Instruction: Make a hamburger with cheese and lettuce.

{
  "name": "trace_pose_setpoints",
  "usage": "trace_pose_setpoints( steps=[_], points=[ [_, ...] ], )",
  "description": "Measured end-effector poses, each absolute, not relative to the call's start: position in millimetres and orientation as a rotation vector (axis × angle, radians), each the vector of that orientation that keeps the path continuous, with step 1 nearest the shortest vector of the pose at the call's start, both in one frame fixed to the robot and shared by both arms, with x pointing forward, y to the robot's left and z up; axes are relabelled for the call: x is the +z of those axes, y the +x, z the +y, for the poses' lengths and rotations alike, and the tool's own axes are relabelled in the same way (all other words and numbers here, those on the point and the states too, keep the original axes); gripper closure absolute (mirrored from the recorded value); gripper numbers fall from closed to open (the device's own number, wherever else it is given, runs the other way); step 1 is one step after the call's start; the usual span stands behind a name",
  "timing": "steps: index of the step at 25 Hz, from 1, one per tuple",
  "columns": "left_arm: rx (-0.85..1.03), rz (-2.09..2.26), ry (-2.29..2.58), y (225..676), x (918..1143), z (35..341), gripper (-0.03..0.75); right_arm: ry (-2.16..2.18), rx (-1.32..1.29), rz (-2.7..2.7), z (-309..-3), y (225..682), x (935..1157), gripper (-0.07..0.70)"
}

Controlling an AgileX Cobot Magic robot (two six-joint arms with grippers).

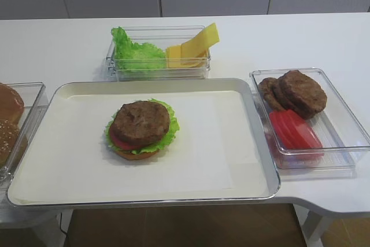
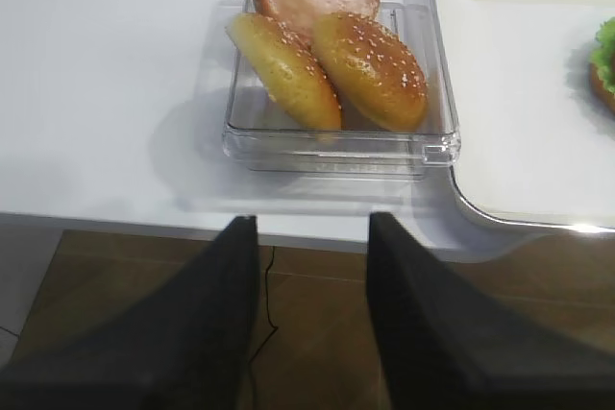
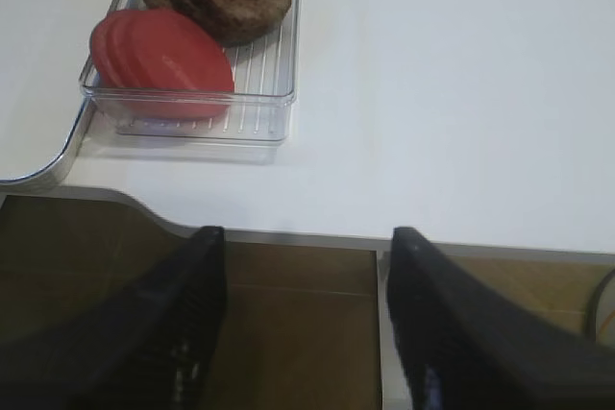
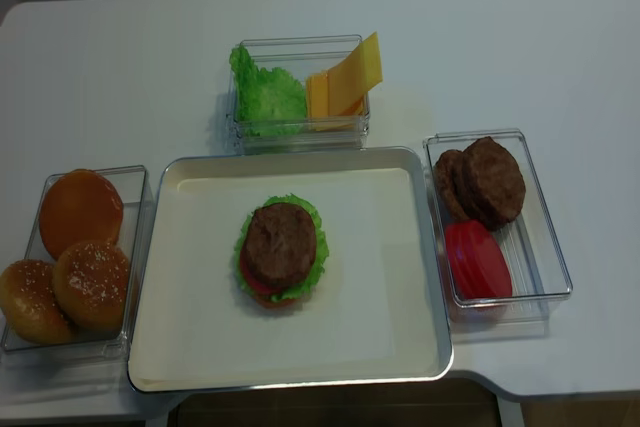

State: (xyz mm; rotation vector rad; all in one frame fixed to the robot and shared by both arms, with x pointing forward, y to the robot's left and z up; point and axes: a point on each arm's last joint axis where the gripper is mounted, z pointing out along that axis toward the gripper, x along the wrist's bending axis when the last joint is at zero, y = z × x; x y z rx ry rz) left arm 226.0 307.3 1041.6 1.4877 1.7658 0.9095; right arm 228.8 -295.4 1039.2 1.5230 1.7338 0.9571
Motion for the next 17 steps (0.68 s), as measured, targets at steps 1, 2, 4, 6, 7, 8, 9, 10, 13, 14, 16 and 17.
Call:
trace_pose_setpoints(
  steps=[1, 2, 4, 6, 7, 8, 9, 10, 13, 14, 16, 17],
  points=[
    [0.910, 1.766, 1.488, 226.0, 1041.6, 307.3, 0.430, 1.515, 0.958, 1.741, -295.1, 228.8, 1039.3, 0.223],
    [0.910, 1.766, 1.488, 226.0, 1041.6, 307.3, 0.430, 1.506, 0.958, 1.748, -294.7, 228.8, 1039.3, 0.223],
    [0.910, 1.766, 1.488, 226.0, 1041.6, 307.3, 0.430, 1.487, 0.960, 1.765, -293.7, 228.6, 1039.3, 0.224],
    [0.910, 1.766, 1.488, 226.0, 1041.6, 307.3, 0.430, 1.479, 0.966, 1.773, -292.9, 228.5, 1039.4, 0.224],
    [0.910, 1.766, 1.488, 226.0, 1041.6, 307.3, 0.430, 1.477, 0.965, 1.774, -292.9, 228.5, 1039.4, 0.224],
    [0.910, 1.766, 1.488, 226.0, 1041.6, 307.3, 0.430, 1.475, 0.964, 1.776, -292.9, 228.5, 1039.4, 0.224],
    [0.910, 1.766, 1.488, 226.0, 1041.6, 307.3, 0.430, 1.475, 0.964, 1.776, -292.9, 228.5, 1039.4, 0.224],
    [0.910, 1.766, 1.488, 226.0, 1041.6, 307.3, 0.430, 1.475, 0.964, 1.776, -292.9, 228.5, 1039.4, 0.224],
    [0.910, 1.766, 1.488, 226.0, 1041.6, 307.3, 0.430, 1.475, 0.964, 1.776, -292.9, 228.5, 1039.4, 0.225],
    [0.910, 1.766, 1.488, 226.0, 1041.6, 307.3, 0.430, 1.475, 0.964, 1.776, -292.9, 228.5, 1039.4, 0.225],
    [0.910, 1.766, 1.488, 226.0, 1041.6, 307.3, 0.430, 1.475, 0.964, 1.776, -292.9, 228.5, 1039.4, 0.225],
    [0.910, 1.766, 1.488, 226.0, 1041.6, 307.3, 0.430, 1.475, 0.964, 1.776, -292.9, 228.5, 1039.4, 0.225]
  ],
)
